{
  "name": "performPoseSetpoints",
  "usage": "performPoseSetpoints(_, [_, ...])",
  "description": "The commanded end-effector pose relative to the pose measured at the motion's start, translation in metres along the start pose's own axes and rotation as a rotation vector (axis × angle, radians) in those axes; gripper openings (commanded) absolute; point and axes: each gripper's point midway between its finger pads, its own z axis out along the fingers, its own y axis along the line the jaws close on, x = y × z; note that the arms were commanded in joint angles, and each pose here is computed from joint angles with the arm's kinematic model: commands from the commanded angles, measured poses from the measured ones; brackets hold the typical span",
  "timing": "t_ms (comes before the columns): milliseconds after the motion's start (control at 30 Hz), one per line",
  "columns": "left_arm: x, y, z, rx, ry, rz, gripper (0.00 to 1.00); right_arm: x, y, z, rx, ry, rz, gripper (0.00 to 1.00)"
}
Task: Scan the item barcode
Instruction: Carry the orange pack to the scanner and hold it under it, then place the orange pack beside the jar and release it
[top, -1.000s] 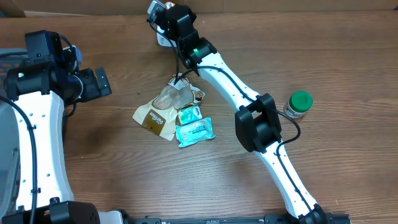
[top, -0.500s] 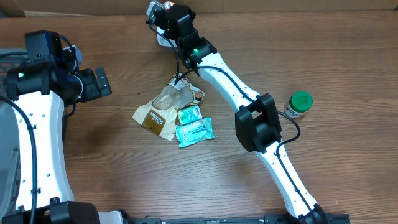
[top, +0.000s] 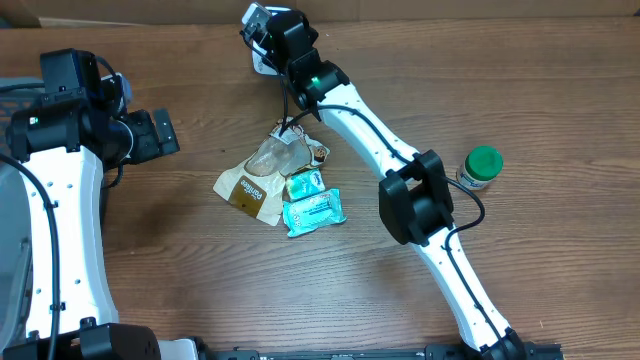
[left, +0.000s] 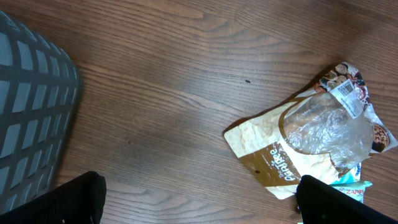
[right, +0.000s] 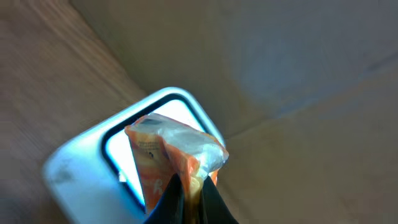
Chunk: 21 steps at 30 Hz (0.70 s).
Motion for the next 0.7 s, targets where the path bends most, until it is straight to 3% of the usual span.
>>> performPoseSetpoints(0, [-0.002, -0.003, -0.003, 0.007, -0.012, 0.019, 1.00, -0.085, -0.060, -0.073, 0.003, -0.163, 0.293, 0.04])
performPoseSetpoints(167, [-0.002, -0.003, -0.003, 0.007, -0.012, 0.019, 1.00, -0.106, -0.077, -0.129, -0.119, -0.145, 0.512, 0.04])
performPoseSetpoints(333, [-0.002, -0.003, -0.003, 0.007, -0.012, 0.019, 1.00, -0.097, -0.088, -0.194, -0.199, -0.007, 0.710, 0.04])
performPoseSetpoints(667, [-0.002, -0.003, -0.003, 0.007, -0.012, 0.019, 1.00, 0.003, -0.077, -0.269, -0.216, 0.475, 0.768, 0.04])
